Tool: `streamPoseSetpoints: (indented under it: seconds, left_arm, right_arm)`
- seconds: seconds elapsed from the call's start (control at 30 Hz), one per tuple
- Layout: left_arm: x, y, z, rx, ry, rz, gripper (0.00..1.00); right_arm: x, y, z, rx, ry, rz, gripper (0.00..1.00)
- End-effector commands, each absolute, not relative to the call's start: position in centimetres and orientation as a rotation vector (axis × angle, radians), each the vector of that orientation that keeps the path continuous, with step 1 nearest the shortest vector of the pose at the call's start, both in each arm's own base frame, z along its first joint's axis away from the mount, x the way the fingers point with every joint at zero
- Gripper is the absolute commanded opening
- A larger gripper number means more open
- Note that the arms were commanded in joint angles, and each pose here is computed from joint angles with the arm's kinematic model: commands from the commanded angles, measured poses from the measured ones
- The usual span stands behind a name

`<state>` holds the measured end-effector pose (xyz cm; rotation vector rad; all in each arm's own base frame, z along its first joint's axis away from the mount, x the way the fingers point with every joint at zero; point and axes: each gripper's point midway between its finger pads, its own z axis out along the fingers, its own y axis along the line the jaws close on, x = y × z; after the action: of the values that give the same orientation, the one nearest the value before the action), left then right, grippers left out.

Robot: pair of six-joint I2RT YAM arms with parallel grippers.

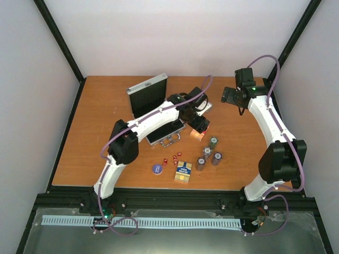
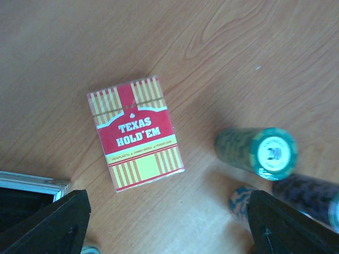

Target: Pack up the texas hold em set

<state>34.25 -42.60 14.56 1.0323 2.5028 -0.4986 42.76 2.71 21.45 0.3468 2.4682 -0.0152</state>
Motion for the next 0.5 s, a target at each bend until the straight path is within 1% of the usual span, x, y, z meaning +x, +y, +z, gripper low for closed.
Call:
streamPoseSetpoints:
  seconds: [0.0,0.23,0.47]
  left_arm:
    - [34.6,-43.2,13.5,0.977,2.556,-0.466,0.84]
    - [36.3,-44.1,10.5,0.872,2.598,-0.435,0.84]
    - [37.0,-45.3,7.7,0.806,2.648,-0.458,0.83]
  right_arm:
    - [42.3,1.3,19.8,0.4,2.503,-0.019,1.0]
    - [41.6,-0.1,18.1,0.449,2.52,0.034,1.0]
    - [40.4,-0.6,16.5,0.446,2.55,0.021,1.0]
